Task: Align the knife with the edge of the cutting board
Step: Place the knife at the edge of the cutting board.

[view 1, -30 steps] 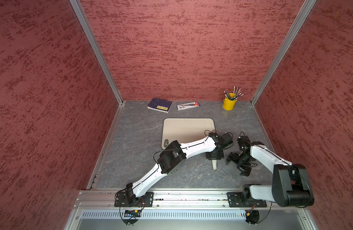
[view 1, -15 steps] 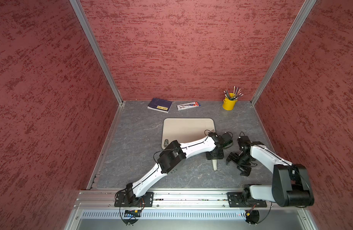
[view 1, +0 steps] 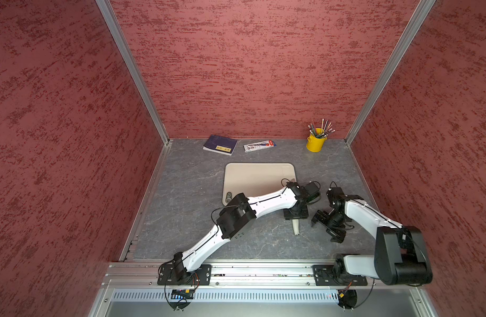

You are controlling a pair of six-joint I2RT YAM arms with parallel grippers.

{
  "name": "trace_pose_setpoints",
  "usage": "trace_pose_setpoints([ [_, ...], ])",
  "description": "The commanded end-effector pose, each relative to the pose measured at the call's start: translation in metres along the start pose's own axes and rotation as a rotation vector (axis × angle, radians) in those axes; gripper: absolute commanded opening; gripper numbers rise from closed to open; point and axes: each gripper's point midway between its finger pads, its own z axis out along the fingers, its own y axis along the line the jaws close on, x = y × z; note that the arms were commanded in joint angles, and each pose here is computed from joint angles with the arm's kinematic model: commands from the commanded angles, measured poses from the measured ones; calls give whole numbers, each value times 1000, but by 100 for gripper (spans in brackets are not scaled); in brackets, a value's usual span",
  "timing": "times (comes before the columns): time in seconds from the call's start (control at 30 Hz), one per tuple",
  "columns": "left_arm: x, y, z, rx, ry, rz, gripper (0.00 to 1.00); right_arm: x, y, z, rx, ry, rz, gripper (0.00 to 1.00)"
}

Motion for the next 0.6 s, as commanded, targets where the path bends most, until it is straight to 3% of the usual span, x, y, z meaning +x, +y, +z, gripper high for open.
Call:
trace_pose_setpoints([
  [0.0,-3,1,8,-9,1,8,51,1,2,1,-9,7,-13,98],
  [0.23,-4,1,8,-9,-1,9,44,1,2,1,-11,6,-12,98],
  [0.57,-4,0,7,-5,-2,7,42,1,2,0,-14,2,-14,98],
])
